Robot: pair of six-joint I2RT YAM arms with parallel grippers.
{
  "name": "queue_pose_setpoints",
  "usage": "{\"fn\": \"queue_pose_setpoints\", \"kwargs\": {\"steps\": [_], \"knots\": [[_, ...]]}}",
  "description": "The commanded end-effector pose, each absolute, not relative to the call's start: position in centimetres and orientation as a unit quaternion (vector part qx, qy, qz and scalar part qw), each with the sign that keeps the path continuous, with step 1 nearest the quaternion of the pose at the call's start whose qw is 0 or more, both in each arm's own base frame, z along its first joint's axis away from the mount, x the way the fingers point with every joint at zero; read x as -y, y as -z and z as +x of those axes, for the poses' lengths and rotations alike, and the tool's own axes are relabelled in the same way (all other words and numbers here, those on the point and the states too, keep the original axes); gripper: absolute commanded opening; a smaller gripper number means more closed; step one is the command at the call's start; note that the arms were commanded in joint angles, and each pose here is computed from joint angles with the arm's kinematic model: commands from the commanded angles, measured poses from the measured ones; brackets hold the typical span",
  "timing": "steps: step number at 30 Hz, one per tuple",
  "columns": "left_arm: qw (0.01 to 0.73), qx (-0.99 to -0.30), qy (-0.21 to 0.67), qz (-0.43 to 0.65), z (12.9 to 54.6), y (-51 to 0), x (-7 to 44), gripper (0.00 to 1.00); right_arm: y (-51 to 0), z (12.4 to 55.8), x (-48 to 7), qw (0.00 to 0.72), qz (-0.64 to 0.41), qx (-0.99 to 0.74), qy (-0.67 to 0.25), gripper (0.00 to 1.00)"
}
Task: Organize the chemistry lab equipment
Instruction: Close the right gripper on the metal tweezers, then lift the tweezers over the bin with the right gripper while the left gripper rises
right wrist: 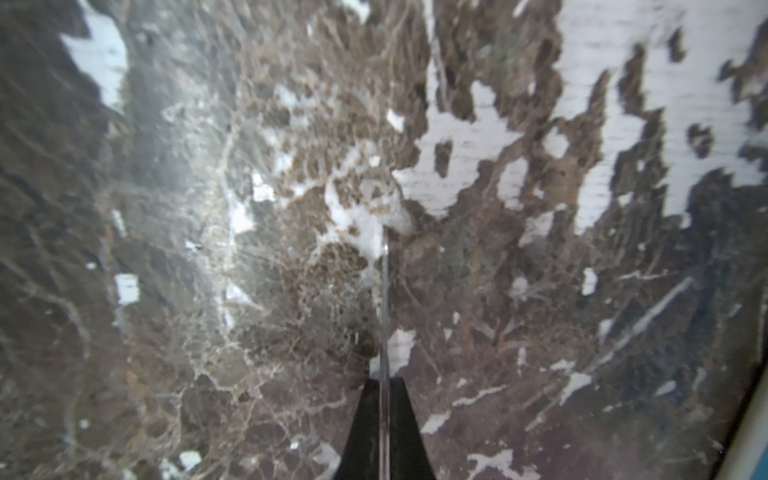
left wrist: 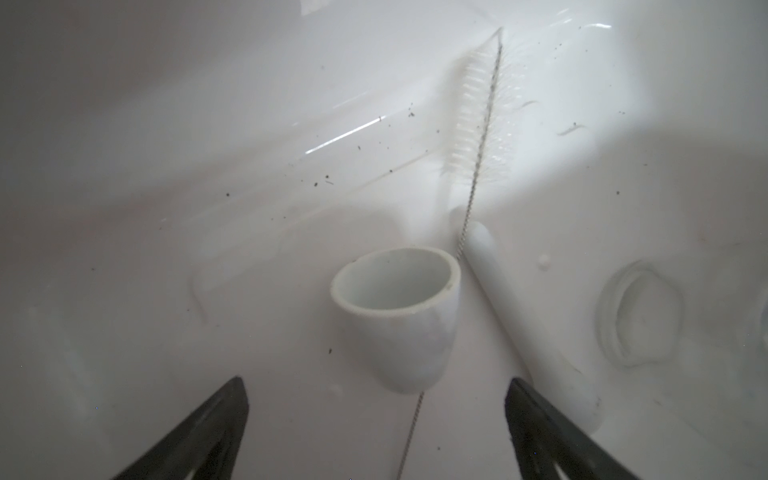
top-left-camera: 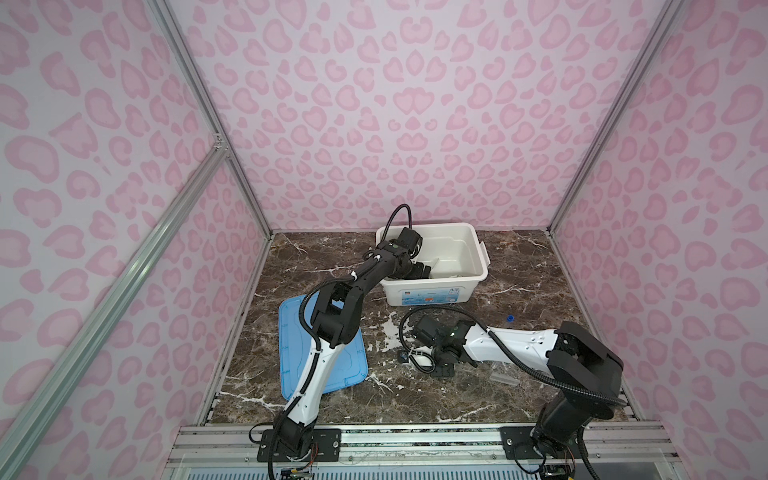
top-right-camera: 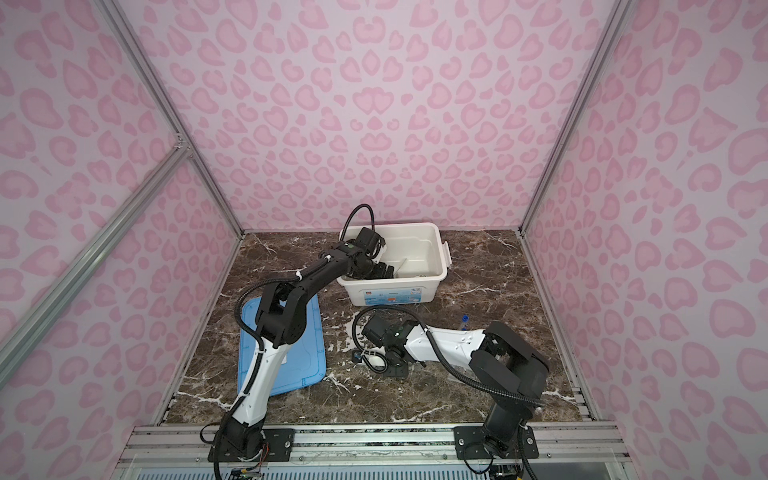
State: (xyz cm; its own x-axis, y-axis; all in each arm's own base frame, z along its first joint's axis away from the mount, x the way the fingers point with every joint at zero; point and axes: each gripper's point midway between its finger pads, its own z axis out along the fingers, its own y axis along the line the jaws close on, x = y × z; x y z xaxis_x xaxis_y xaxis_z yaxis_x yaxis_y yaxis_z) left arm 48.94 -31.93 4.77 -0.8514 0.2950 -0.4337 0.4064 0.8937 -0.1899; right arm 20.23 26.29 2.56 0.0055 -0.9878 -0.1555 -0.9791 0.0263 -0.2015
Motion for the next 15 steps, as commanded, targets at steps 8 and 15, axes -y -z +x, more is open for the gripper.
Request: {"fn": "queue_pose_setpoints", "kwargs": {"steps": [8, 15], "knots": [[0.416, -0.867, 0.209, 0.179, 46.5, -31.7, 30.0, 0.98, -8.3, 21.8, -27.9, 0.214, -0.654, -0.725, -0.025, 0.00], [0.423, -0.862, 0.212, 0.180, 46.2, -32.6, 29.8, 0.98, -16.0, 24.7, -28.6, 0.316, -0.586, -0.742, -0.080, 0.00]]}}
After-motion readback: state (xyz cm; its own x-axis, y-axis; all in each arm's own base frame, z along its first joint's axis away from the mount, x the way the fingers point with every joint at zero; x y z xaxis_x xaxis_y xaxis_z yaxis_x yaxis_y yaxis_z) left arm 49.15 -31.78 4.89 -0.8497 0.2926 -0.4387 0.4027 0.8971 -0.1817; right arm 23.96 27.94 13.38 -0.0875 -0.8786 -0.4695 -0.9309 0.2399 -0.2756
